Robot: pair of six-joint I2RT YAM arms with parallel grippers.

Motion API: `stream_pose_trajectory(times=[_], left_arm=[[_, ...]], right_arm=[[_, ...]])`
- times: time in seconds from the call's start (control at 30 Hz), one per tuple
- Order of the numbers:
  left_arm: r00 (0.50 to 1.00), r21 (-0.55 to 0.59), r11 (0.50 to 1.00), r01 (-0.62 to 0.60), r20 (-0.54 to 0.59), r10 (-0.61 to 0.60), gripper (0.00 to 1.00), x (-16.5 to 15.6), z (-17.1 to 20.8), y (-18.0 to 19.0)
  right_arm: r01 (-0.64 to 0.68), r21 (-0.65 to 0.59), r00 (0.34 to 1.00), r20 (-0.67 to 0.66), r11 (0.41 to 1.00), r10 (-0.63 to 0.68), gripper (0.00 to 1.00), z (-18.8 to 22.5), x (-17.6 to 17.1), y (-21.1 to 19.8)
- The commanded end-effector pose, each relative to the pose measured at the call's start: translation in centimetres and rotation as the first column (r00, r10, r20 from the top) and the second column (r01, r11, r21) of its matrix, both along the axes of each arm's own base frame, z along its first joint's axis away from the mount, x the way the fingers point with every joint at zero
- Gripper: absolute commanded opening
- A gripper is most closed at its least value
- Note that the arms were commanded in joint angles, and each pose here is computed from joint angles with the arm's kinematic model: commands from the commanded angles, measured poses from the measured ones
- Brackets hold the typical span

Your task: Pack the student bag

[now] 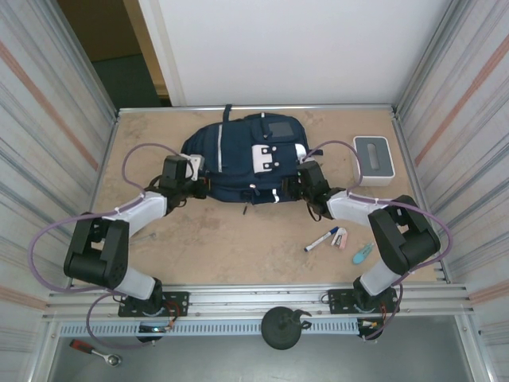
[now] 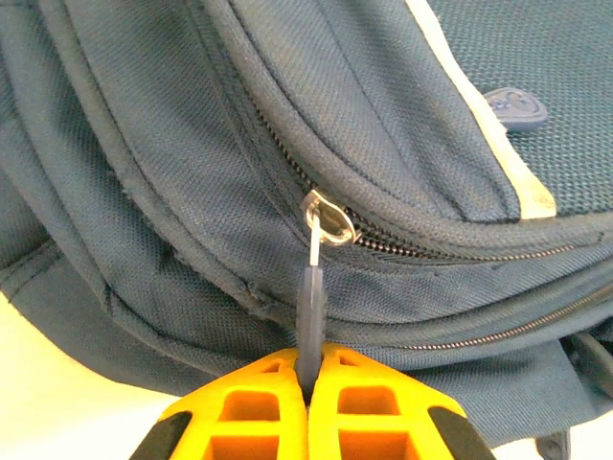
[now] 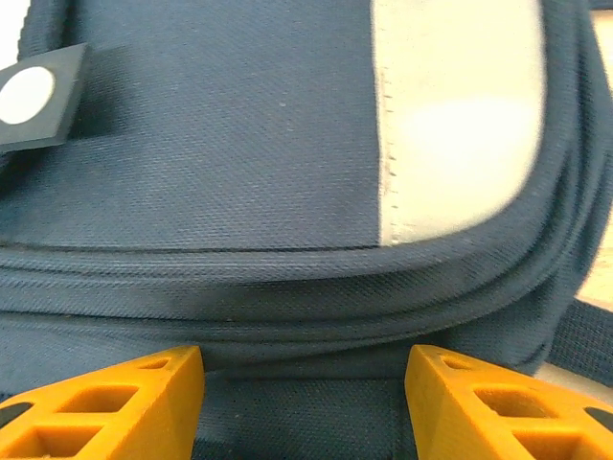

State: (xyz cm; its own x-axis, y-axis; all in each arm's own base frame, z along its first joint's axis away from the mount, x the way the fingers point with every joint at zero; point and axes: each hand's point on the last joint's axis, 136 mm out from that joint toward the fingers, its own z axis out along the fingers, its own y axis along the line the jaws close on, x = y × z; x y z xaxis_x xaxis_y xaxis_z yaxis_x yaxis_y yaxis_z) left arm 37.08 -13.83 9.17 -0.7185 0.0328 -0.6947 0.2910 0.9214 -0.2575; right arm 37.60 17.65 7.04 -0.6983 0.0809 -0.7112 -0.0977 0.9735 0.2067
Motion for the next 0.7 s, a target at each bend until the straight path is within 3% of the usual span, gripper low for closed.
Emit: stream_pose_trajectory(times=[0.0, 0.23, 0.43, 0.67], left_arm=[[0.997, -0.066, 0.996, 0.051, 0.060, -0.047, 0.00, -0.3, 2.0, -0.7], [0.988, -0.174, 0.973, 0.153, 0.048, -0.147, 0.00, -1.8, 2.5, -3.1], [0.974, -0.132, 0.965, 0.224, 0.076, -0.216, 0.00, -3.1, 3.3, -4.2], [0.942, -0.106, 0.939, 0.327, 0.119, -0.314, 0.00, -4.6, 4.3, -6.0]], right_arm=[[0.032, -0.069, 0.998, -0.055, 0.997, -0.036, 0.57, -0.9, -0.3, -2.5], [0.074, -0.054, 0.994, -0.079, 0.996, -0.078, 0.58, 0.3, 1.8, -4.5], [0.078, -0.029, 0.995, -0.052, 0.997, -0.080, 0.58, 3.0, 2.1, -5.1], [-0.038, 0.180, 0.996, -0.075, 0.983, 0.052, 0.58, 3.9, -1.2, 0.4]])
